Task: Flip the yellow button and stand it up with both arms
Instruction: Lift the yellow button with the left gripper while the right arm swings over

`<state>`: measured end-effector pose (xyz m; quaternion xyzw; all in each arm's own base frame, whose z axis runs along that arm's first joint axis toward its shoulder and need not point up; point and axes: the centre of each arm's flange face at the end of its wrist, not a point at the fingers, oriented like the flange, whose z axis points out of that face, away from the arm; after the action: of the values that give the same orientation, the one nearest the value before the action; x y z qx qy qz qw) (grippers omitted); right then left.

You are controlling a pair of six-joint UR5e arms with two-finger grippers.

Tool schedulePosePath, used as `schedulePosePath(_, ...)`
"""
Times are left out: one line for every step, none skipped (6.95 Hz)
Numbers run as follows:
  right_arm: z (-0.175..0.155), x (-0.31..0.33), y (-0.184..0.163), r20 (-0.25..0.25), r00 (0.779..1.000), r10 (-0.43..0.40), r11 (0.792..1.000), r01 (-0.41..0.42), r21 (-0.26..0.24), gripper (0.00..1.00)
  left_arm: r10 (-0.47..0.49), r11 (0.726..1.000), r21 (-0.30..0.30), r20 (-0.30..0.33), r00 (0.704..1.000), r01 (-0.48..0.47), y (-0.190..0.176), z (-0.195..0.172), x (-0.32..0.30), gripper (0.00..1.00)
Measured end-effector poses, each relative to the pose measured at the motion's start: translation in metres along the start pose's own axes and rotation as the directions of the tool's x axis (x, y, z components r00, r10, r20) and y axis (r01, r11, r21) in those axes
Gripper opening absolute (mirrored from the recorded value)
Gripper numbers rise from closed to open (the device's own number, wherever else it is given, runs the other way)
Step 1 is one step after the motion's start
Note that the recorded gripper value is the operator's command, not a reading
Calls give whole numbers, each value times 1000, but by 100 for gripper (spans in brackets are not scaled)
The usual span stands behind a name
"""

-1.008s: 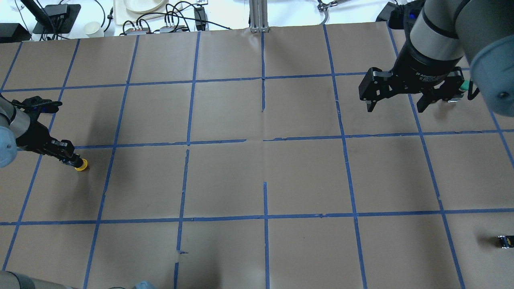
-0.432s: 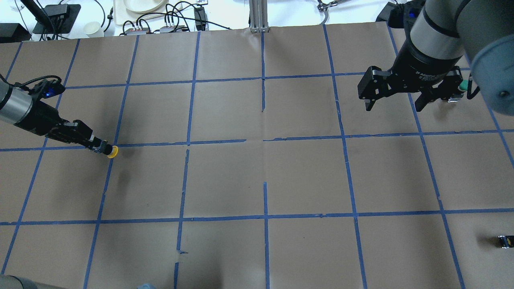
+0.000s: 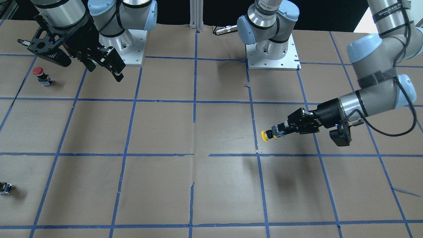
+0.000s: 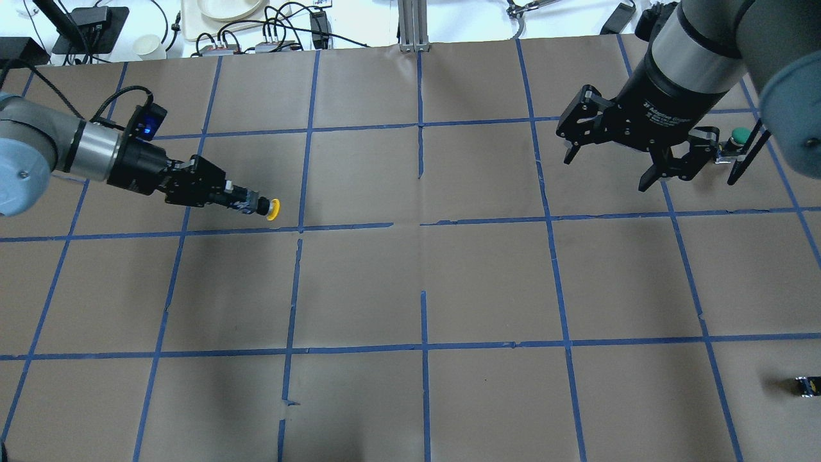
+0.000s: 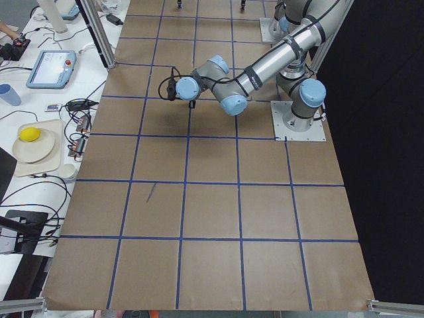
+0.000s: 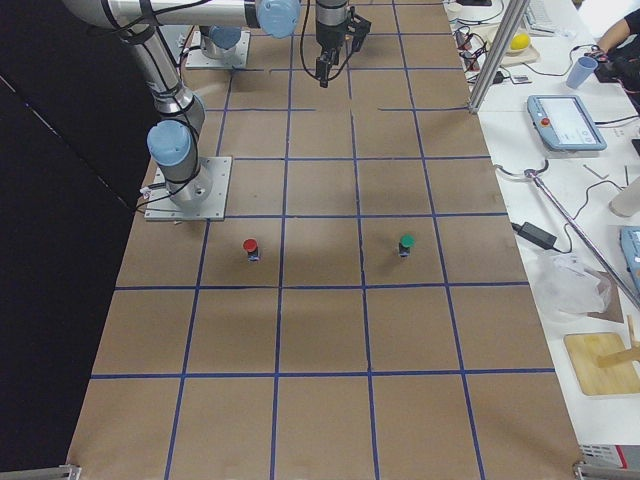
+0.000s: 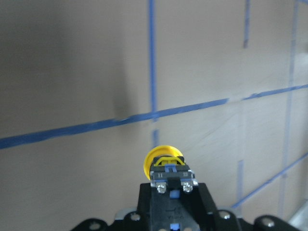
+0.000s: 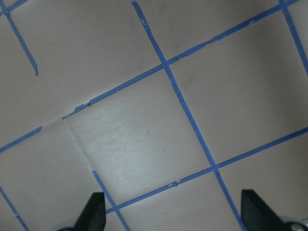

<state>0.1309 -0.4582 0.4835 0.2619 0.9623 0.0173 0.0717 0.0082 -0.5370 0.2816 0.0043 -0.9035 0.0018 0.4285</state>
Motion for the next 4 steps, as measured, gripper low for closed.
schedulePosePath(5, -7, -4, 61, 989, 137, 989, -134, -58, 100, -27, 999, 14, -137, 990, 30, 1, 34, 29, 2)
schedulePosePath(6, -11, -8, 121, 954, 276, 956, -260, -133, 100, -40, 998, 30, -265, 963, 49, 5, 59, 53, 2)
schedulePosePath(4, -13, -14, 170, 900, 402, 906, -364, -215, 100, -39, 997, 49, -369, 928, 62, 8, 75, 73, 2)
schedulePosePath(1, -12, -20, 202, 853, 482, 863, -421, -279, 100, -35, 996, 62, -455, 890, 71, 14, 88, 91, 2)
